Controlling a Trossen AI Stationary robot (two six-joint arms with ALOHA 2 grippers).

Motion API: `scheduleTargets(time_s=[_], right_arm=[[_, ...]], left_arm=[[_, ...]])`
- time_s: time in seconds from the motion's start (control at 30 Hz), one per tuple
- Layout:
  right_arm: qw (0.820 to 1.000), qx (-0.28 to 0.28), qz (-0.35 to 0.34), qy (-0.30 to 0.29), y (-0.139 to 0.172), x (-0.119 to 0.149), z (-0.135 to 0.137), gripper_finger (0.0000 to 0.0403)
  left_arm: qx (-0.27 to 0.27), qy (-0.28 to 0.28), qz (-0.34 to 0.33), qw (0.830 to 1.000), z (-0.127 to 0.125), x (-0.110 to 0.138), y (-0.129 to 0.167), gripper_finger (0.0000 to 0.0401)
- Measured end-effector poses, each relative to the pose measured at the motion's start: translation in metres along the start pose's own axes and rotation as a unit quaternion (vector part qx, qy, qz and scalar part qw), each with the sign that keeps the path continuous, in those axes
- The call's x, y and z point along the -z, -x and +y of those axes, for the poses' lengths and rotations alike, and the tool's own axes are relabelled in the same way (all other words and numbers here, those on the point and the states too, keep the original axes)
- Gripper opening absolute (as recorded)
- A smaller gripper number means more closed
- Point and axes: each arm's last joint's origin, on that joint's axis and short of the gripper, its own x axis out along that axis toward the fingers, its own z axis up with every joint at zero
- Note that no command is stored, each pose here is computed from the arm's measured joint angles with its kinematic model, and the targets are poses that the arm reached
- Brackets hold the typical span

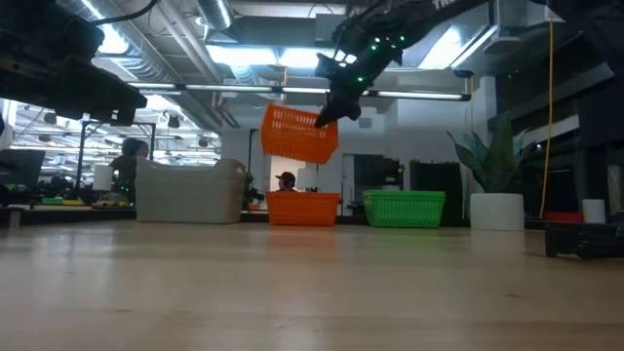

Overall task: Stack baskets by color
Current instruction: Stack the bottom orange bin on top of the top orange bin

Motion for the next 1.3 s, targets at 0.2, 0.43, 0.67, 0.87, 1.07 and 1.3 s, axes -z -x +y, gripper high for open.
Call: scheduleTargets(time_s=[0.2,0.43,0.67,0.87,1.07,1.3], right_arm=[[0.996,-0.051,-0.059,-0.047,-0.013,0.033,-0.026,0.0],[0.985,-0.101,-0.067,-0.126,-0.037,0.074,-0.04,0.0],[0.982,-0.126,-0.056,-0.132,-0.054,0.082,-0.031,0.0],[0.983,-0.122,-0.031,-0.133,-0.064,0.087,-0.027,0.0],[0.981,-0.132,-0.018,-0.139,-0.066,0.089,-0.023,0.0008],[0.98,-0.132,-0.017,-0.148,-0.066,0.089,-0.023,0.0064]], left_arm=[[0.0,0.0,0.0,1.0,0.0,0.0,0.0,0.0],[0.0,0.0,0.0,1.0,0.0,0.0,0.0,0.0],[0.0,0.0,0.0,1.0,0.0,0.0,0.0,0.0],[0.0,0.0,0.0,1.0,0.0,0.0,0.0,0.0],[0.0,0.0,0.0,1.0,0.0,0.0,0.0,0.0],[0.0,0.0,0.0,1.0,0.0,0.0,0.0,0.0]])
